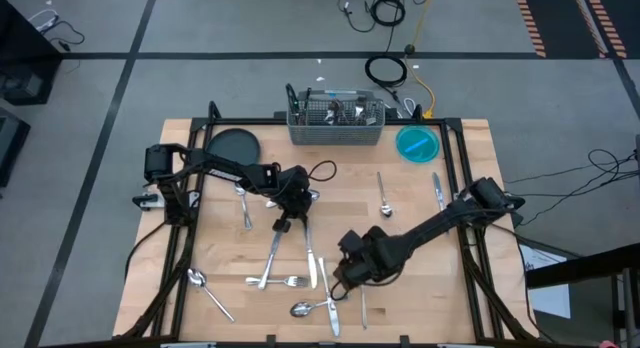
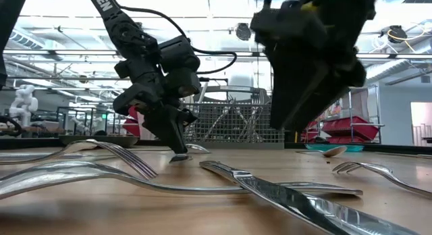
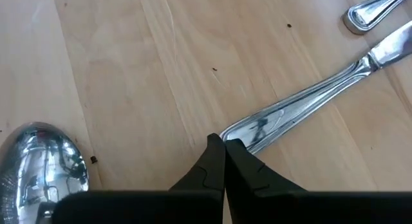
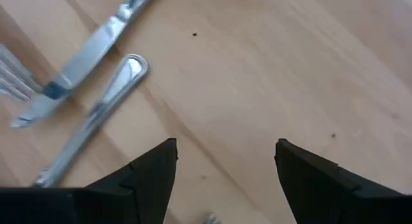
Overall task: Sort silverware
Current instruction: Put the table knife into the silverware organizer
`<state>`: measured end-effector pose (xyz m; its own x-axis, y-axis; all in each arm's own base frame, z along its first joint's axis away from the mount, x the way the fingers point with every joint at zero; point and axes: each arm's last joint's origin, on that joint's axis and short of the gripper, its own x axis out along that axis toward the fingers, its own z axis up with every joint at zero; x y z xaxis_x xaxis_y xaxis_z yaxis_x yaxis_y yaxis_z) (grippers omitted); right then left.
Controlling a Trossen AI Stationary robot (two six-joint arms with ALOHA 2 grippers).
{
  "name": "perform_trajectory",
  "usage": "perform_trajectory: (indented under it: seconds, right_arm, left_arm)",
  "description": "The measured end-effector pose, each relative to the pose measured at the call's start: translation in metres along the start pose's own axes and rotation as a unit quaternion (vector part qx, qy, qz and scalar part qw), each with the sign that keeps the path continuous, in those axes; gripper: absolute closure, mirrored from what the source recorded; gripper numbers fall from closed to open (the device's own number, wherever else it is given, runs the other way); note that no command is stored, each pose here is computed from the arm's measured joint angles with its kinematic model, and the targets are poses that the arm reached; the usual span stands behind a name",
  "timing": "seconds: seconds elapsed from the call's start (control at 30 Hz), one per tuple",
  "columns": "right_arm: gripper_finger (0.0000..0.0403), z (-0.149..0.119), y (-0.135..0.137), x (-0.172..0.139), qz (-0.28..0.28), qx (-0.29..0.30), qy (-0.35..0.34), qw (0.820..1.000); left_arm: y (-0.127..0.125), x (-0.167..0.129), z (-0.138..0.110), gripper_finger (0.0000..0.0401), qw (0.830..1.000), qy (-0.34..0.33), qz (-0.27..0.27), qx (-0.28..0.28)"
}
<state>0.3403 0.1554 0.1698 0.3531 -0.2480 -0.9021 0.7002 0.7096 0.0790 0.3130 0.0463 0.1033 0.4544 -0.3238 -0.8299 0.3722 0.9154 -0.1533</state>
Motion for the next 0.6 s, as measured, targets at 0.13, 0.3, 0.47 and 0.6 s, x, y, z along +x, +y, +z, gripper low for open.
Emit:
perform_trajectory:
  seconds: [0.13,0.3,0.47,0.6]
  right_arm:
    - [0.0154,-0.011,0.005,-0.005,0.005,0.037,-0.019,0.999]
    - [0.0154,-0.012,0.02,-0.009,0.071,0.047,-0.05,0.995]
    - [0.0154,-0.01,0.028,-0.009,0.113,0.016,-0.04,0.993]
    - [0.0154,-0.009,0.024,-0.007,0.088,0.018,-0.054,0.995]
  left_arm:
    - [0.001,0.0,0.001,0.0398,1.0,-0.007,0.005,-0.001]
    - [0.002,0.002,0.001,0.0399,0.999,-0.002,0.015,-0.032]
    - [0.005,0.008,-0.002,0.04,0.996,-0.001,0.024,-0.089]
    - [0.006,0.009,-0.001,0.04,0.993,-0.005,0.025,-0.115]
